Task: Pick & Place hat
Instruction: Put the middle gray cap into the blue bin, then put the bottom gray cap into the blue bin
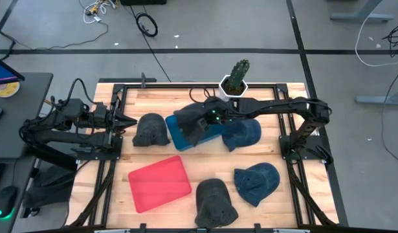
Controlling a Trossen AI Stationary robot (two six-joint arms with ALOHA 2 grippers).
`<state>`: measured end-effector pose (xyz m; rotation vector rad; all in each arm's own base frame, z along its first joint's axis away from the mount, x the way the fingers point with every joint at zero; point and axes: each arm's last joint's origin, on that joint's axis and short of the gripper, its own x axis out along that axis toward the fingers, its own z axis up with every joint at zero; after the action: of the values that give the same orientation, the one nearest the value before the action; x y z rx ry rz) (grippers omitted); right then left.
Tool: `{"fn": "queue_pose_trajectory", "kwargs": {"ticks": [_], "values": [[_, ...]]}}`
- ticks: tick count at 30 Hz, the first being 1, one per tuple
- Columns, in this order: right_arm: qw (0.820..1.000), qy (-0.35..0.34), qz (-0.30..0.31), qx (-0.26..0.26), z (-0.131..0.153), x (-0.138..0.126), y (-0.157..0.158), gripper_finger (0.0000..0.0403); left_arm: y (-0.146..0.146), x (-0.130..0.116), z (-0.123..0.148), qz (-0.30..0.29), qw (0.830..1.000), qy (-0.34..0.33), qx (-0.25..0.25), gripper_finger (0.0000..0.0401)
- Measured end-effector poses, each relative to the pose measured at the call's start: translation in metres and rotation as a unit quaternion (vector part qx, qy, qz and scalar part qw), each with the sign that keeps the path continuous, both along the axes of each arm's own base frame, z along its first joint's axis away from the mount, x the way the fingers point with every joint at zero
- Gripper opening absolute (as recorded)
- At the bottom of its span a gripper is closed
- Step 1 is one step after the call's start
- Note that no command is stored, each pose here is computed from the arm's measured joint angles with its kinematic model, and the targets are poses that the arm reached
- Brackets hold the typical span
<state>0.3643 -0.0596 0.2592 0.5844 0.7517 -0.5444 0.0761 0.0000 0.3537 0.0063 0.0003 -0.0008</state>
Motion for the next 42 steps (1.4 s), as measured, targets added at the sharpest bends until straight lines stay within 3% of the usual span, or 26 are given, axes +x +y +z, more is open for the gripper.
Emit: {"fn": "queue_pose_trajectory", "kwargs": {"ticks": [12,29,37,42], "values": [[0.998,0.057,-0.015,0.010,-0.043,0.014,-0.016,0.0009,0.000,0.000,0.000,0.000,1.000,0.000,0.000,0.0030],[0.999,0.046,-0.007,0.014,-0.042,0.011,-0.041,0.0068,0.000,0.000,0.000,0.000,1.000,0.000,0.000,0.0030],[0.998,0.010,0.053,0.028,-0.033,0.014,-0.039,0.0109,0.000,0.000,0.000,0.000,1.000,0.000,0.000,0.0030],[0.986,-0.032,0.131,0.095,-0.022,0.013,-0.029,0.0136,0.000,0.000,0.000,0.000,1.000,0.000,0.000,0.0030]]}}
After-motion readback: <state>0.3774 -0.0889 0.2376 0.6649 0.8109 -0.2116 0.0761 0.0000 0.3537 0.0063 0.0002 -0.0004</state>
